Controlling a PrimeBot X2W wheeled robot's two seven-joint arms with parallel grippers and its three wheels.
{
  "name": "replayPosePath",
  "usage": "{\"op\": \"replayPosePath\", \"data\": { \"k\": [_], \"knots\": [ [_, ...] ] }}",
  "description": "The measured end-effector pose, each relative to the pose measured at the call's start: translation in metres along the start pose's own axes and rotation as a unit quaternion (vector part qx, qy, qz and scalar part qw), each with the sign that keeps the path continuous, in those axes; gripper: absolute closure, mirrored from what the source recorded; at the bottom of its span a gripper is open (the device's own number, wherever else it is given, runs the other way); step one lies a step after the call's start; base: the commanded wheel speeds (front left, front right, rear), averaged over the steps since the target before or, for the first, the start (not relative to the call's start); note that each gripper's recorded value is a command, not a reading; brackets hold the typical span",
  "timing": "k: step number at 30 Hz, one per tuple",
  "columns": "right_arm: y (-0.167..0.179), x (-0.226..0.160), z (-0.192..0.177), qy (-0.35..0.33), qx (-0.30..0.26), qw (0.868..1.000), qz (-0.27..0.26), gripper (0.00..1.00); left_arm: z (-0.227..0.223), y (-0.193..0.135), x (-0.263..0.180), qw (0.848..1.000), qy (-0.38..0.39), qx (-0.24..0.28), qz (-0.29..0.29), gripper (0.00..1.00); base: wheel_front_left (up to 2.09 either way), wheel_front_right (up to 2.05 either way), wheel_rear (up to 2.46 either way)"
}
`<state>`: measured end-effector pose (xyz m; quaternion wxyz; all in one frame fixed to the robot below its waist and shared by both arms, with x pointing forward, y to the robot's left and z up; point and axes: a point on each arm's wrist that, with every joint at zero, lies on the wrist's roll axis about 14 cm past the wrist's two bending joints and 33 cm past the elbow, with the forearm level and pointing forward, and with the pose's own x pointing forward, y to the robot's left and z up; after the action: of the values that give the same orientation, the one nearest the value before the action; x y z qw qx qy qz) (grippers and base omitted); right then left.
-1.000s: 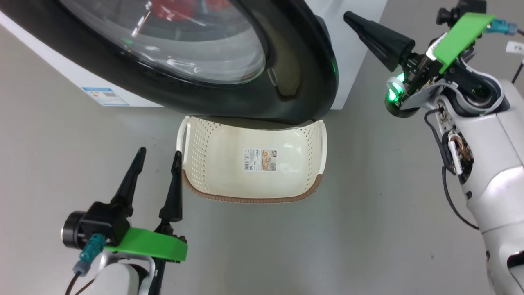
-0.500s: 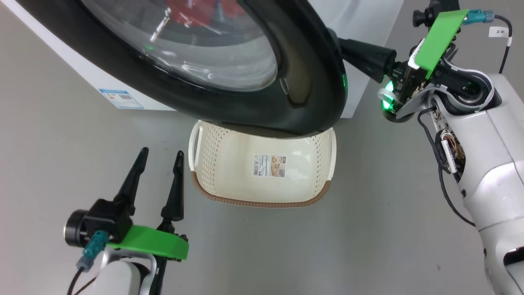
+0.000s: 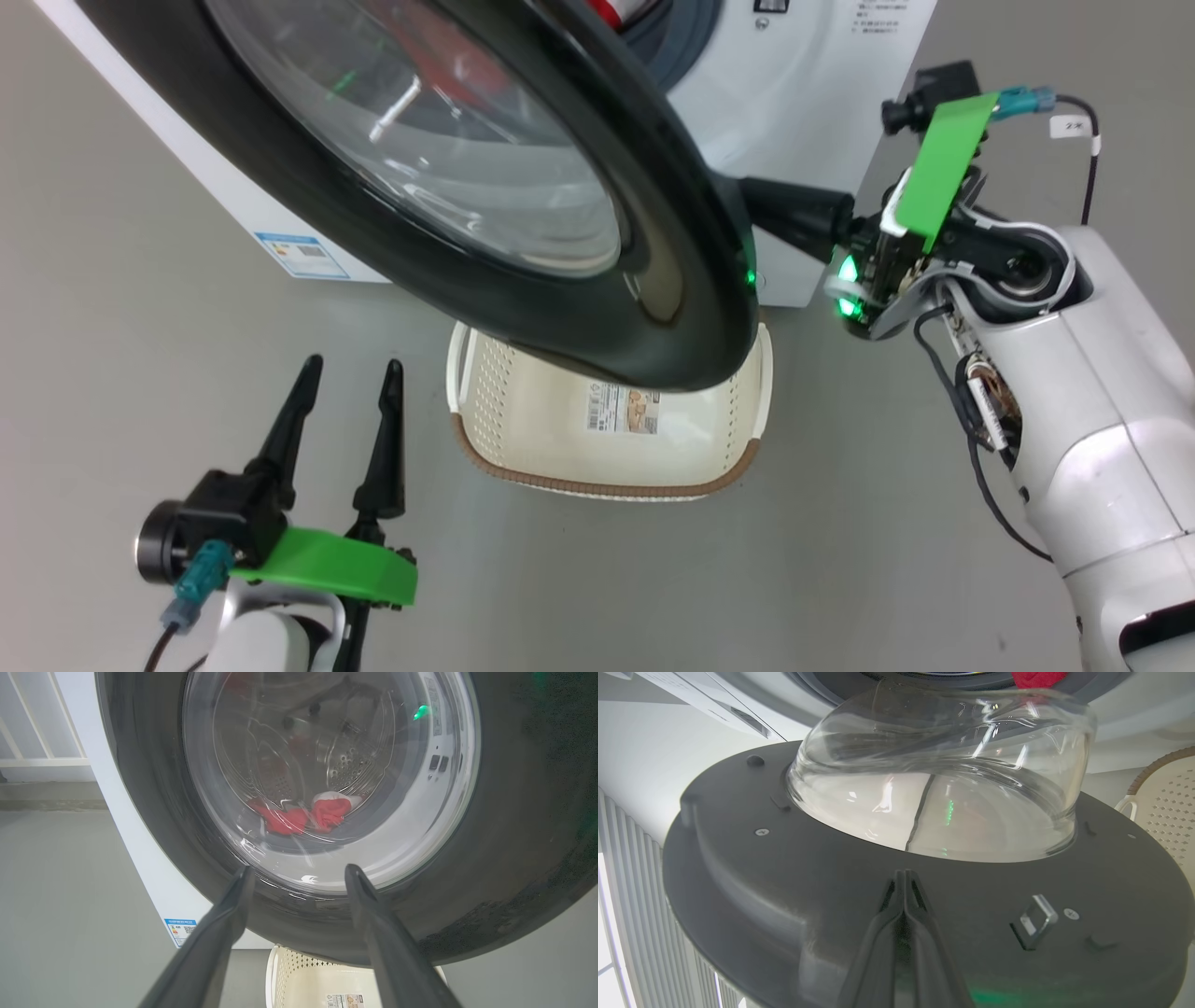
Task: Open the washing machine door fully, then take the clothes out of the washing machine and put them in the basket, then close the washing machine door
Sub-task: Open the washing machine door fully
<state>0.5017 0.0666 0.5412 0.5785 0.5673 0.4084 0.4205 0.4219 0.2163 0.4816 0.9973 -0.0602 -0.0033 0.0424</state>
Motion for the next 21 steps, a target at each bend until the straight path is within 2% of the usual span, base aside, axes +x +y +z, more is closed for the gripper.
{"op": "replayPosePath", "data": {
  "k": [13,21],
  "knots": [
    [0.005,0.009,-0.052,0.068,-0.026,0.997,-0.018,1.00,0.012,0.015,-0.027,1.000,-0.012,-0.007,0.024,0.00,0.00,0.00,0.00],
    [0.004,0.017,-0.098,0.126,-0.035,0.991,-0.030,1.00,0.018,0.030,-0.051,0.999,-0.018,-0.010,0.047,0.00,0.00,0.00,0.00]
  ]
}}
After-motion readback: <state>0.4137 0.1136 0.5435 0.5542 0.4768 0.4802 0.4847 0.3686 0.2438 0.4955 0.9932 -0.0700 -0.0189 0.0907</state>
